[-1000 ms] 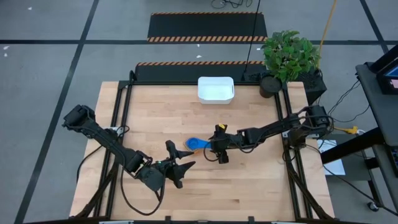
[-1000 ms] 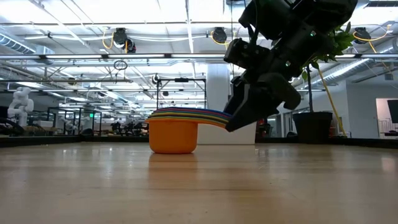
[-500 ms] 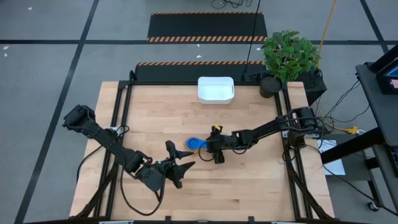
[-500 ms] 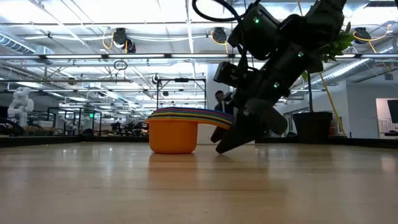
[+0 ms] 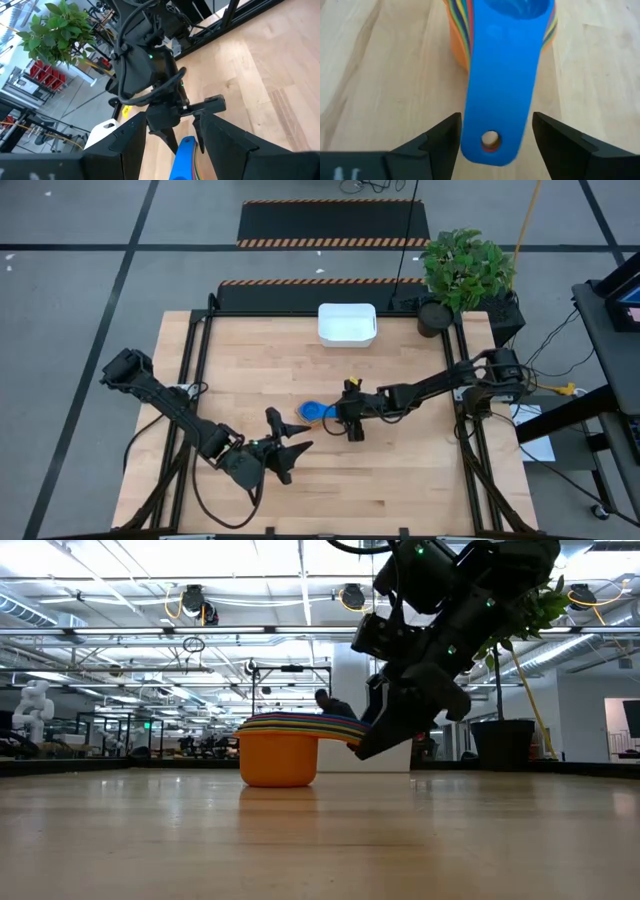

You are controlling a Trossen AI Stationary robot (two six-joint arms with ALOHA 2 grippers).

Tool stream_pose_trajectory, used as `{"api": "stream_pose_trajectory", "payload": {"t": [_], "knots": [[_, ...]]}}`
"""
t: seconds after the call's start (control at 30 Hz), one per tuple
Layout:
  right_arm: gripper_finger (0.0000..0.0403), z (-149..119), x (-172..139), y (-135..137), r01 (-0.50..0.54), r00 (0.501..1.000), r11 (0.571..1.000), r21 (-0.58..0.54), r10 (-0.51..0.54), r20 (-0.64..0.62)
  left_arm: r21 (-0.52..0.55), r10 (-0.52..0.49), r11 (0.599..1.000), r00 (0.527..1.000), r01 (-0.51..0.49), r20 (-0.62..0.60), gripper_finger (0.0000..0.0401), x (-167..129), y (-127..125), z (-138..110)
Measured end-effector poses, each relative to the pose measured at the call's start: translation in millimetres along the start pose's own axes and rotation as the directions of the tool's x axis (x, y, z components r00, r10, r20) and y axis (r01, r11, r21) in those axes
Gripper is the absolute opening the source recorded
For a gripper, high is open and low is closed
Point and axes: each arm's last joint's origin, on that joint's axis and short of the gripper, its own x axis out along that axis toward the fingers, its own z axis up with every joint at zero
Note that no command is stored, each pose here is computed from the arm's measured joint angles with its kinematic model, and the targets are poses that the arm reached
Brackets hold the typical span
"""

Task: Nest measuring cups in basket
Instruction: Put the nested measuring cups into the white bin

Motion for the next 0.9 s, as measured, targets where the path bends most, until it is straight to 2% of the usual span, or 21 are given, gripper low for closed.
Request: {"api": "stream_pose_trajectory", "payload": {"t": [0.27, 0.4, 0.57, 0.77, 0.9], "knots": [[0.0212, 0, 0, -1, 0.026, 1.000, 0.999, -0.026, -0.026, -0.003, -0.002, 0.000, 1.000, 1.000, 0.000, 0.001, 0.0191, 0, 0, 0], [0.0177, 0, 0, -4, 0.030, 1.000, 0.999, -0.024, -0.030, -0.005, -0.002, 0.000, 1.000, 1.000, 0.000, 0.001, 0.0191, 0, 0, 0], [0.0108, -1, 1, -6, 0.010, 1.000, 0.999, -0.035, -0.011, -0.004, 0.007, 0.001, 1.000, 1.000, -0.001, 0.001, 0.0191, 0, 0, 0], [0.0105, -1, 1, -9, -0.018, 1.000, 0.999, -0.042, 0.018, -0.003, 0.053, 0.023, 0.998, 1.000, -0.023, -0.007, 0.0191, -5, 3, 0], [0.0105, 1, -3, -9, -0.033, 0.999, 0.998, -0.053, 0.033, 0.006, 0.038, 0.058, 0.998, 0.998, -0.057, -0.030, 0.0191, -14, 16, 0]]}}
